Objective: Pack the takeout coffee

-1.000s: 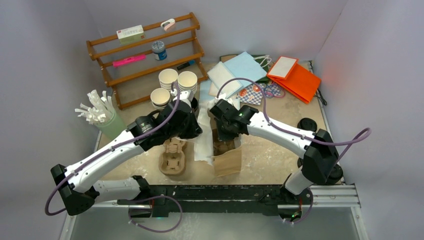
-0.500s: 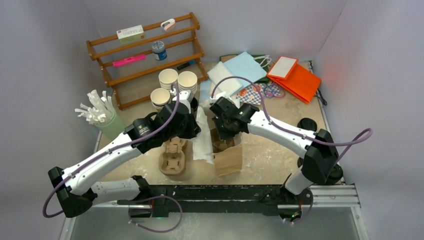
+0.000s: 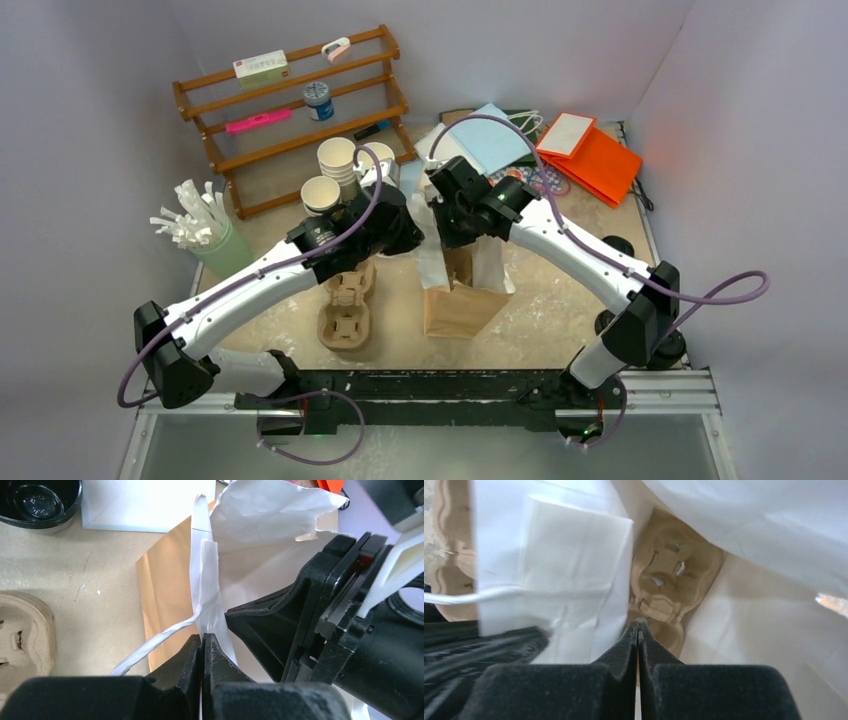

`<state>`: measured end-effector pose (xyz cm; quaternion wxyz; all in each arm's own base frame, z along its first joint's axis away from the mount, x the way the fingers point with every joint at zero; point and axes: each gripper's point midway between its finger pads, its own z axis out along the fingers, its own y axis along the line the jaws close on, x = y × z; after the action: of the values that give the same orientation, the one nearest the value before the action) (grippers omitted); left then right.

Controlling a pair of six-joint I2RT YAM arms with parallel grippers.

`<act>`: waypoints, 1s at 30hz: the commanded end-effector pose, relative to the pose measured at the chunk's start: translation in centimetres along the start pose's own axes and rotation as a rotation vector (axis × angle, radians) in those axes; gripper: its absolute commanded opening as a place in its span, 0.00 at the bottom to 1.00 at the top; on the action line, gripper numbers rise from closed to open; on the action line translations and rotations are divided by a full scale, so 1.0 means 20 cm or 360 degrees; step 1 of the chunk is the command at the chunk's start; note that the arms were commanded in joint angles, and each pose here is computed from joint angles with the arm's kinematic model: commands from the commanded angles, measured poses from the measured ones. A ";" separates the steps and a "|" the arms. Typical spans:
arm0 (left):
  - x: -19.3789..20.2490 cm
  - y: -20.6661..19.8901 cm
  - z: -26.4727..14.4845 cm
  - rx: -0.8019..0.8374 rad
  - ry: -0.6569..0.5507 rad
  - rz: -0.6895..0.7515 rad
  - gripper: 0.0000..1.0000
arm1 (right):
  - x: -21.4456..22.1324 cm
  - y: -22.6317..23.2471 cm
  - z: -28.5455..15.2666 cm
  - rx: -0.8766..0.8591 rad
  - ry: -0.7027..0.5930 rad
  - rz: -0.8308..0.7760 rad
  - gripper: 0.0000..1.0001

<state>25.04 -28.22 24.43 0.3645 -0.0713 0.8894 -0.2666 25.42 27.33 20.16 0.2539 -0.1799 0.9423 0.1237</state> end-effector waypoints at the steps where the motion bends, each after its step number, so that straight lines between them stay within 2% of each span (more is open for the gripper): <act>1: -0.12 -0.05 -0.01 0.0027 -0.0086 -0.0092 0.00 | 0.06 -0.03 0.00 -0.0037 0.0068 0.0096 0.00; 10: -0.14 0.03 -0.01 -0.0105 0.0002 -0.0077 0.00 | 0.08 -0.03 0.10 0.0052 0.0057 0.0225 0.00; 15: -0.16 0.07 0.00 -0.0087 0.0025 0.0000 0.00 | 0.16 -0.01 0.20 -0.0002 0.0094 0.0197 0.00; 20: -0.15 0.09 0.02 -0.0084 0.0065 0.0010 0.00 | 0.14 -0.05 0.30 0.0066 0.0086 0.0078 0.00; 30: -0.12 0.15 -0.02 -0.0104 0.0102 0.0036 0.00 | 0.20 -0.09 0.47 0.0100 0.0131 0.0103 0.00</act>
<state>27.41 -25.78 24.63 0.3386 -0.0801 0.9053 -0.2437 26.06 27.76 10.69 0.2061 -0.1500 0.9618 0.0995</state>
